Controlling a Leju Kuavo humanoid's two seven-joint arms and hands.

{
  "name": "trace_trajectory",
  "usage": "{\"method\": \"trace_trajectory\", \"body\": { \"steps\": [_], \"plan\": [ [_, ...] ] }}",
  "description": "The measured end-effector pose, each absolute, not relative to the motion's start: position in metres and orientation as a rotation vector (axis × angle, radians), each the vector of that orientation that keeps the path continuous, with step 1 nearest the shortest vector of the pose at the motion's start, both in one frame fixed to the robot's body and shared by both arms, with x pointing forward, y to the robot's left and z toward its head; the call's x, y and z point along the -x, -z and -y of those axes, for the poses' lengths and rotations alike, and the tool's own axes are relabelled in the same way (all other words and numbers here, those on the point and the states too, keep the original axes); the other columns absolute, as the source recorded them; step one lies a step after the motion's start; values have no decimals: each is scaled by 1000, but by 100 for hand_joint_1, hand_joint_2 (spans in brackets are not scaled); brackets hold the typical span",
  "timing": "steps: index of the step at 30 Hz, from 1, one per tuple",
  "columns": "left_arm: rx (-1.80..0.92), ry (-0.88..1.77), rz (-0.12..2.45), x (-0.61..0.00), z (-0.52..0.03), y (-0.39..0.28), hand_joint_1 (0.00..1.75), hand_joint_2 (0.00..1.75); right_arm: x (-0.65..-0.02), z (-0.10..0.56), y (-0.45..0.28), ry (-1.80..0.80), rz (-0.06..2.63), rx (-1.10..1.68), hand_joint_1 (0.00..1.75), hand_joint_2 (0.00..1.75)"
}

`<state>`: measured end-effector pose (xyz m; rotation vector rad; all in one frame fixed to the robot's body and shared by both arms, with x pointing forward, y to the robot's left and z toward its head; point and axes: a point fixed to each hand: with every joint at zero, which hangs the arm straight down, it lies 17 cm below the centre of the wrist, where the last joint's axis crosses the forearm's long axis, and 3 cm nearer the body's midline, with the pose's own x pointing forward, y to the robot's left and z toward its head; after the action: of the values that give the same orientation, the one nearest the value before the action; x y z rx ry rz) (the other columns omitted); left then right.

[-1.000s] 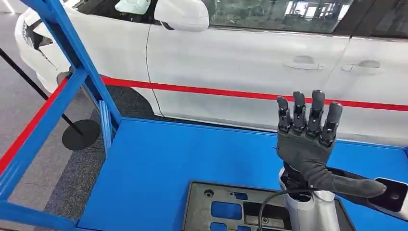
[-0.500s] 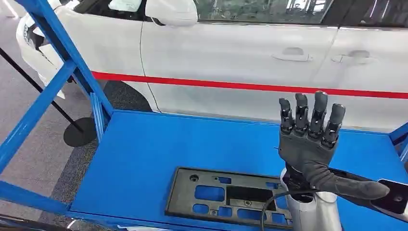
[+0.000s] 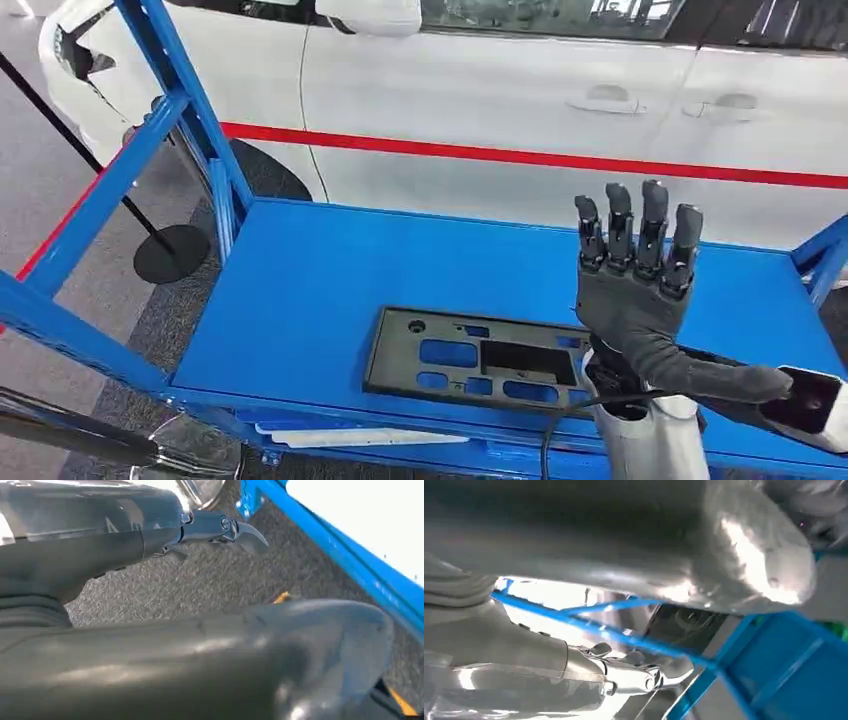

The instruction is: Take the parts from the cabinet and place them on the table.

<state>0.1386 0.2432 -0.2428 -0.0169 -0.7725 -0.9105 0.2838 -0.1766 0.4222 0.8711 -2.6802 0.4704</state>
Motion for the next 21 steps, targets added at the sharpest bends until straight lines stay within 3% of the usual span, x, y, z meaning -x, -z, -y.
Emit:
{"method": "trace_trajectory", "body": {
  "steps": [5, 6, 11, 17, 21],
  "plan": [
    [2, 910, 749, -137, -246, 245, 0, 0, -325, 172, -386, -420, 2512, -779, 0, 0],
    [1, 910, 746, -137, -246, 246, 0, 0, -331, 168, -373, -439, 2466, -771, 0, 175],
    [8, 918, 732, -130, -247, 248, 0, 0, -345, 154, -332, -496, 2339, -734, 0, 175],
    [8, 926, 730, -126, -246, 248, 0, 0, -362, 137, -289, -586, 2285, -505, 0, 175],
    [6, 927, 729, -125, -246, 249, 0, 0, -372, 141, -280, -699, 2386, -112, 0, 175]
  ]
}}
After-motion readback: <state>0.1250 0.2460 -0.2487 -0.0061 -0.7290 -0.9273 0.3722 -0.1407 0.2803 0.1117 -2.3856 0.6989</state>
